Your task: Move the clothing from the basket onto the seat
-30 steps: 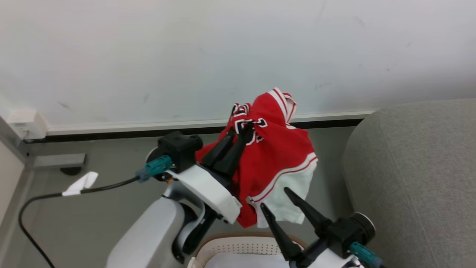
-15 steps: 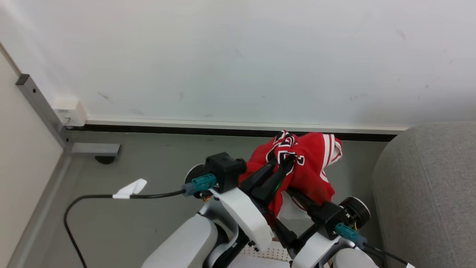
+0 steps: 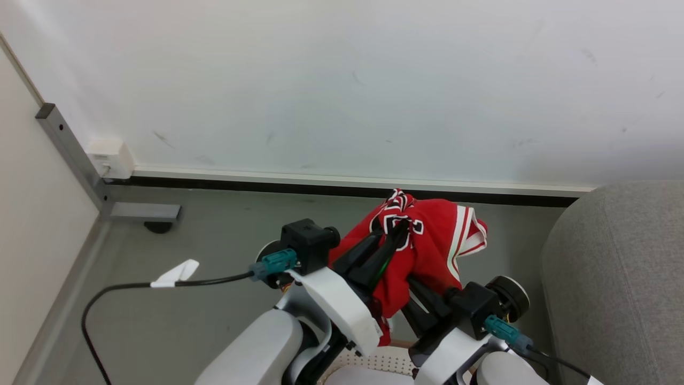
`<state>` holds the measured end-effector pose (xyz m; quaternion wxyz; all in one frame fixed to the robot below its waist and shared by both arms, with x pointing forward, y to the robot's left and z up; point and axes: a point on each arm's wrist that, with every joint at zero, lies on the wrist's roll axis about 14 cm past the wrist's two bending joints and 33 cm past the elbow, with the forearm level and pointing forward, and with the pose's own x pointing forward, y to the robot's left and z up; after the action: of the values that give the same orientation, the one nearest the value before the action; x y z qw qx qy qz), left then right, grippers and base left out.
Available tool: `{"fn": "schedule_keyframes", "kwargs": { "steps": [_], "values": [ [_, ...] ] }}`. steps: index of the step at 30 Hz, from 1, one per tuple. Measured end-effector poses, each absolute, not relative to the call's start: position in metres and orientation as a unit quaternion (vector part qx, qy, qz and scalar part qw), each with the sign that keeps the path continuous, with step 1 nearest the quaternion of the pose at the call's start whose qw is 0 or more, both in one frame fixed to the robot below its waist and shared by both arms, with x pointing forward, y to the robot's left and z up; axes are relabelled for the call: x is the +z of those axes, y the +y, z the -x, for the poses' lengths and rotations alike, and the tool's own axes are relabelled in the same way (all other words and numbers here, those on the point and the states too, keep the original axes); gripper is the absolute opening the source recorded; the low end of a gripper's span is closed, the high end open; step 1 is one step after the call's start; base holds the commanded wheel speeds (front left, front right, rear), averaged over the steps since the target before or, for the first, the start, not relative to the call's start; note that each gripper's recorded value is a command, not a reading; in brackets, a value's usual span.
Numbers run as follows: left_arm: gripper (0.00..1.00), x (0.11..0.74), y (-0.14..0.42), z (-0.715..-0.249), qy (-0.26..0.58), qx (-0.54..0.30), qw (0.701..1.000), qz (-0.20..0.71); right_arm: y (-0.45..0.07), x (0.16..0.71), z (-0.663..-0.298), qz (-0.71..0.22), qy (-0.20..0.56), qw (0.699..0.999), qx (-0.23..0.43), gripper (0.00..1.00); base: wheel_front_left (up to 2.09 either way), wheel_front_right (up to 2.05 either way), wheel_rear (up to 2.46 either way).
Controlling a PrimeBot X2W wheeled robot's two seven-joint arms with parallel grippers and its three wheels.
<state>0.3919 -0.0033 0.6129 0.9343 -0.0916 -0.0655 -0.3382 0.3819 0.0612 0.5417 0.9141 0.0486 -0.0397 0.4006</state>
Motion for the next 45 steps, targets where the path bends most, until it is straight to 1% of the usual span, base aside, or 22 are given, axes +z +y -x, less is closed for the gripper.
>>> {"fn": "schedule_keyframes", "kwargs": {
  "steps": [8, 16, 17, 18, 19, 20, 28, 35, 40, 45],
  "values": [
    [0.00, 0.603, 0.008, -0.406, -0.056, -0.319, 0.942, 0.093, 0.043, 0.547, -0.385, -0.078, -0.050, 0.924, 0.370, 0.00, 0.00, 0.00, 0.00],
    [0.00, 0.584, -0.001, -0.405, -0.032, -0.331, 0.939, 0.094, 0.001, 0.546, -0.393, -0.110, -0.057, 0.946, 0.301, 0.00, 0.00, 0.00, 0.00],
    [0.09, 0.583, -0.003, -0.404, -0.031, -0.334, 0.937, 0.094, -0.004, 0.546, -0.394, -0.112, -0.058, 0.948, 0.294, 0.00, 0.00, 0.00, 0.00],
    [0.42, 0.583, -0.006, -0.404, -0.031, -0.337, 0.936, 0.095, -0.008, 0.546, -0.394, -0.114, -0.059, 0.949, 0.287, 0.00, 0.00, 0.00, 0.00],
    [0.89, 0.583, -0.009, -0.403, -0.033, -0.341, 0.934, 0.097, -0.012, 0.547, -0.395, -0.115, -0.060, 0.951, 0.280, 0.00, 0.00, 0.00, 0.00],
    [1.00, 0.584, -0.012, -0.402, -0.034, -0.347, 0.932, 0.097, -0.016, 0.547, -0.395, -0.116, -0.062, 0.952, 0.275, 0.00, 0.00, 0.00, 0.00],
    [1.00, 0.581, -0.046, -0.386, -0.030, -0.405, 0.908, 0.098, -0.060, 0.553, -0.401, -0.113, -0.078, 0.968, 0.212, 0.00, 0.00, 0.00, 0.00],
    [1.00, 0.577, -0.078, -0.375, -0.030, -0.457, 0.883, 0.104, -0.116, 0.560, -0.405, -0.097, -0.099, 0.981, 0.135, 0.00, 0.00, 0.00, 0.00],
    [1.00, 0.578, -0.100, -0.372, -0.036, -0.493, 0.863, 0.108, -0.160, 0.566, -0.400, -0.084, -0.115, 0.987, 0.075, 0.00, 0.00, 0.00, 0.00],
    [1.00, 0.575, -0.122, -0.365, -0.035, -0.529, 0.841, 0.108, -0.203, 0.570, -0.386, -0.075, -0.125, 0.989, 0.014, 0.00, 0.00, 0.00, 0.00]
  ]
}}
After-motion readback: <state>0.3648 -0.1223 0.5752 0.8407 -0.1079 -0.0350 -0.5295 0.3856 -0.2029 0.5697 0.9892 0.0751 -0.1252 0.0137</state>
